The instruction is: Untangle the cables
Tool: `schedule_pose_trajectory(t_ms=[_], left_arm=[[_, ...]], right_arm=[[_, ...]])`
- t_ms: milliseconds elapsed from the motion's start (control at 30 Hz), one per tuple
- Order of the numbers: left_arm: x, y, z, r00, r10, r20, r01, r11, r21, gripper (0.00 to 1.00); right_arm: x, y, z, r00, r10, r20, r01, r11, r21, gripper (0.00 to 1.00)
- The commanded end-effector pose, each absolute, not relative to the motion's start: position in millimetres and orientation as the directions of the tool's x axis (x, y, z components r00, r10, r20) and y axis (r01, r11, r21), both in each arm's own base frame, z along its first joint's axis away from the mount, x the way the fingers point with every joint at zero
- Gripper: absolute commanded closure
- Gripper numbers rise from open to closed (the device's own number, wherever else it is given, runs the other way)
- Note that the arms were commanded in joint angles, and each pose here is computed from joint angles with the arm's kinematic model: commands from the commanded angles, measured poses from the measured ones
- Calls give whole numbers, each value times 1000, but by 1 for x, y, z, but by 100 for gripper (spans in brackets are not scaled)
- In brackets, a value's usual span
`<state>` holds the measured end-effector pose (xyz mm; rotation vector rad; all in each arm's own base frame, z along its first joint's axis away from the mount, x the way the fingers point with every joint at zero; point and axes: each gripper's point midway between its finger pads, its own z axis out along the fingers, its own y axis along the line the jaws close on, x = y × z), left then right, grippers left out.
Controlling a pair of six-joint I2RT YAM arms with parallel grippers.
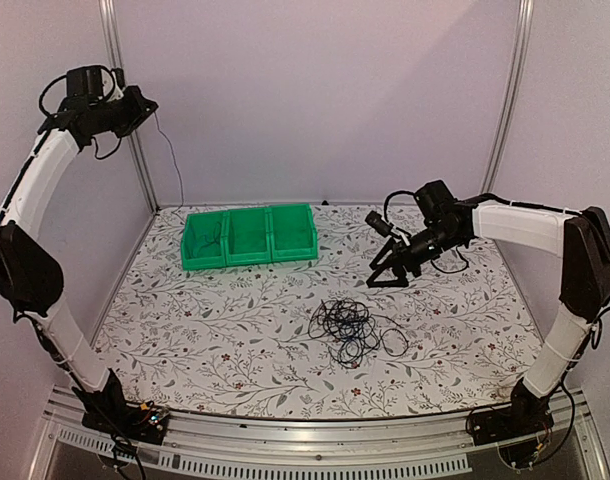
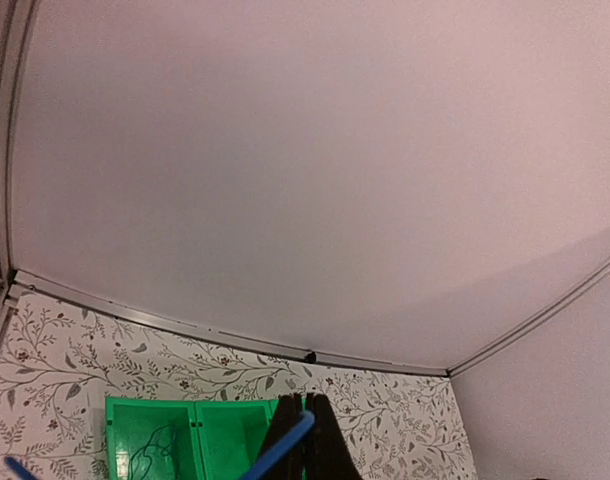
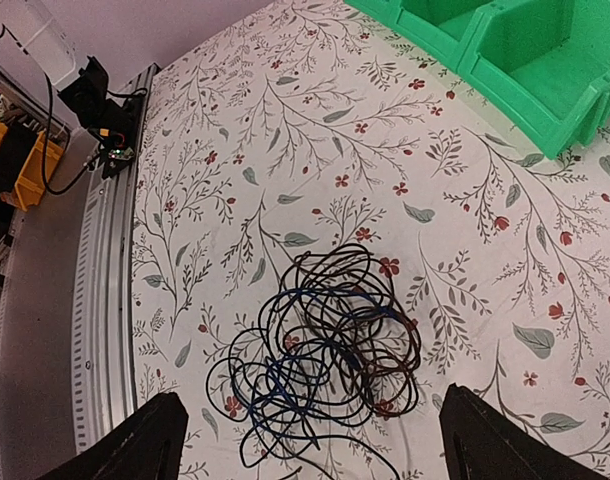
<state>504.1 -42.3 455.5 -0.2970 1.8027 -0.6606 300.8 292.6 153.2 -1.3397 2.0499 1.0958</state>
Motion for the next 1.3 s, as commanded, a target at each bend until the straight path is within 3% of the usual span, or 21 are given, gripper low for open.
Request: schedule_pose_trajectory(t_ms=[0, 233, 1000, 1267], left_arm=[[508, -50, 467, -311, -525, -792, 186, 784, -592, 100], [512, -52, 453, -356, -501, -789, 176, 793, -583, 100], [498, -63, 556, -116, -538, -835, 369, 758, -539, 100], [503, -77, 555, -121, -532, -838, 388, 752, -533, 100]], right_arm=[[298, 293, 152, -434, -537, -724, -899, 209, 384, 8], [299, 295, 147, -446, -536, -717, -892, 208, 400, 9], [301, 296, 142, -459, -537, -708, -885, 211, 415, 10], [301, 296, 141, -461, -536, -707, -884, 211, 417, 10]])
